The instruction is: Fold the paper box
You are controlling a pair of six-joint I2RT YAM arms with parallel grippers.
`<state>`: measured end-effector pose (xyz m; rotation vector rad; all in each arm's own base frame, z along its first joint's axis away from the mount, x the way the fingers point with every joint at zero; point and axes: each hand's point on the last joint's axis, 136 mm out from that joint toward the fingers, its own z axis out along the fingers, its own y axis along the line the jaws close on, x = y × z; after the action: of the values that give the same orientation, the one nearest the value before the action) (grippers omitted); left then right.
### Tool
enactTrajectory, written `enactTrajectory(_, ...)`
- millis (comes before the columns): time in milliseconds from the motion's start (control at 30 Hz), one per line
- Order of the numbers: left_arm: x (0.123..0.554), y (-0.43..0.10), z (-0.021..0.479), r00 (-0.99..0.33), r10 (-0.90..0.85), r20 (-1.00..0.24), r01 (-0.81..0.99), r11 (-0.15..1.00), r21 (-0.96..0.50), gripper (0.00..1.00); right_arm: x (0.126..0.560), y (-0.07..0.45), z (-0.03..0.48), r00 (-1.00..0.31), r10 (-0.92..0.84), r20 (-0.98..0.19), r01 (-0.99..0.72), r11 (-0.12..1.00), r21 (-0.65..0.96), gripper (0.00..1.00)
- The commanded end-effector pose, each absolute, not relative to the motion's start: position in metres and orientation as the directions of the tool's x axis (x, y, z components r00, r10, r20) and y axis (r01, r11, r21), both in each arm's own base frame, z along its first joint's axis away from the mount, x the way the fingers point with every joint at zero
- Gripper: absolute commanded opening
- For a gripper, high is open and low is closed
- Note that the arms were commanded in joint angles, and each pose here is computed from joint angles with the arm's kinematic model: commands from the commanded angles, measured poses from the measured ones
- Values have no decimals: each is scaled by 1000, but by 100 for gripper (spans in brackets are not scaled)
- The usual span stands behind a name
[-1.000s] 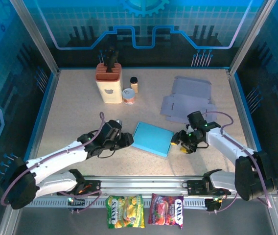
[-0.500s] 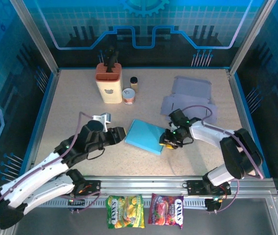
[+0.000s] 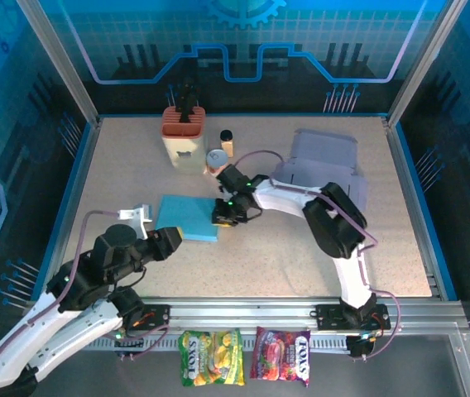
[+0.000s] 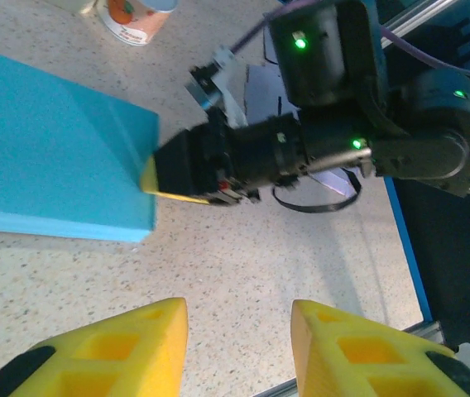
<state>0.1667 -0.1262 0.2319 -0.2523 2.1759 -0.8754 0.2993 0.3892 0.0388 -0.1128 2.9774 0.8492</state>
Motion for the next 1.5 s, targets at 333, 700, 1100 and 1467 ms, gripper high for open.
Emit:
enactTrajectory(333,162,-133,235,-718,-413,-560,112,726,-678,37,306,424,84,-975,-120,-184,-201,826,526,44)
enactTrajectory(700,230,-243,205,-780,-393,-486,155,632,-760,37,344,151,105,-904,414,-109,294,784,547,47)
enactTrajectory(1100,279,-325,126,-806,-564,-179,-185,528,-829,30,404,38,47,-803,588,95,573,719,393,47)
enactTrajectory(1467,288,-300,96,-683,-713,-158,-355,513,-782,43,291,138,26,-805,538,250,592,701,398,45)
